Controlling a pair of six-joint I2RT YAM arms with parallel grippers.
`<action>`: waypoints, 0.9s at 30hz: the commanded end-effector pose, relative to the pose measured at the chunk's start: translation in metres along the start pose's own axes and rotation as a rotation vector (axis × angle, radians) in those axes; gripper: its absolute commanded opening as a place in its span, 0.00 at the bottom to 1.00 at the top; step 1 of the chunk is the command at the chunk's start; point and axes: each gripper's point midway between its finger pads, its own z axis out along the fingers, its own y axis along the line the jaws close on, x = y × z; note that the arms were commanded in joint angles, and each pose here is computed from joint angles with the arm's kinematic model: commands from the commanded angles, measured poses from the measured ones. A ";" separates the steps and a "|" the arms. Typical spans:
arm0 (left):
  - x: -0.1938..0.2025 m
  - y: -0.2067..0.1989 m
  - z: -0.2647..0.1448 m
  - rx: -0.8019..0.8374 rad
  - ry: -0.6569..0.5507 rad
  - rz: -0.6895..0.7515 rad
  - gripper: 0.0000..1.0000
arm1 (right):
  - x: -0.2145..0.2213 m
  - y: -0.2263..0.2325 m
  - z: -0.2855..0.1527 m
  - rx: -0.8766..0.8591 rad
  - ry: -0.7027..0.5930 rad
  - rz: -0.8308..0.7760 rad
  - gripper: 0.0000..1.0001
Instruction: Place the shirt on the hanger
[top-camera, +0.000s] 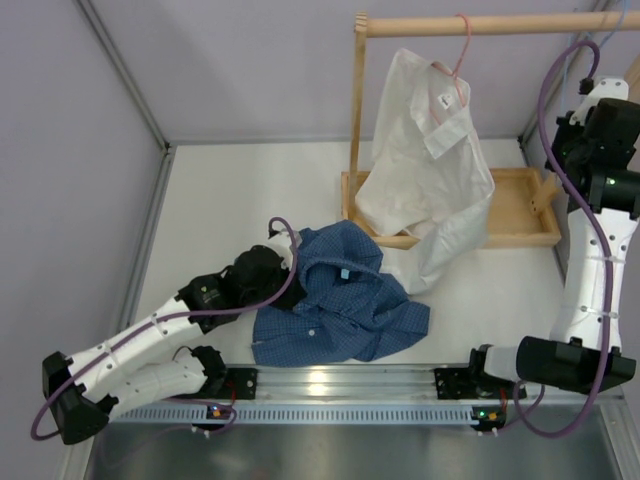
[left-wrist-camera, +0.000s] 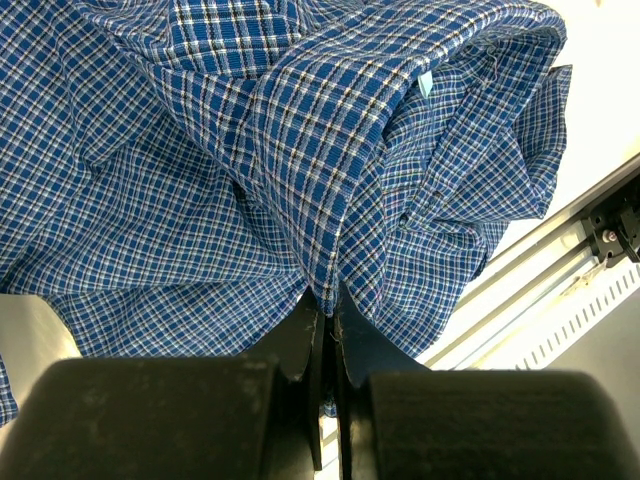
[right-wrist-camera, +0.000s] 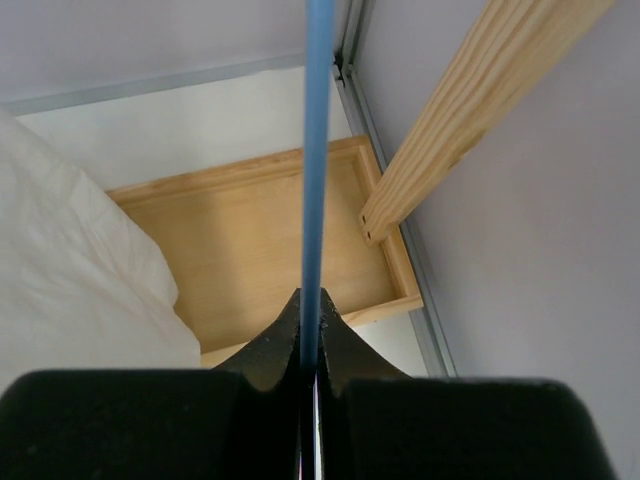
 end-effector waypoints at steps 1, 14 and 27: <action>0.000 -0.001 -0.001 0.014 -0.010 0.005 0.00 | -0.049 0.006 -0.034 -0.041 -0.195 -0.011 0.00; -0.001 0.000 -0.002 0.004 -0.017 0.004 0.00 | -0.070 0.028 -0.063 -0.168 -0.275 0.037 0.00; -0.045 0.006 -0.026 -0.065 -0.206 -0.077 0.00 | -0.008 0.049 -0.124 -0.278 -0.162 0.089 0.00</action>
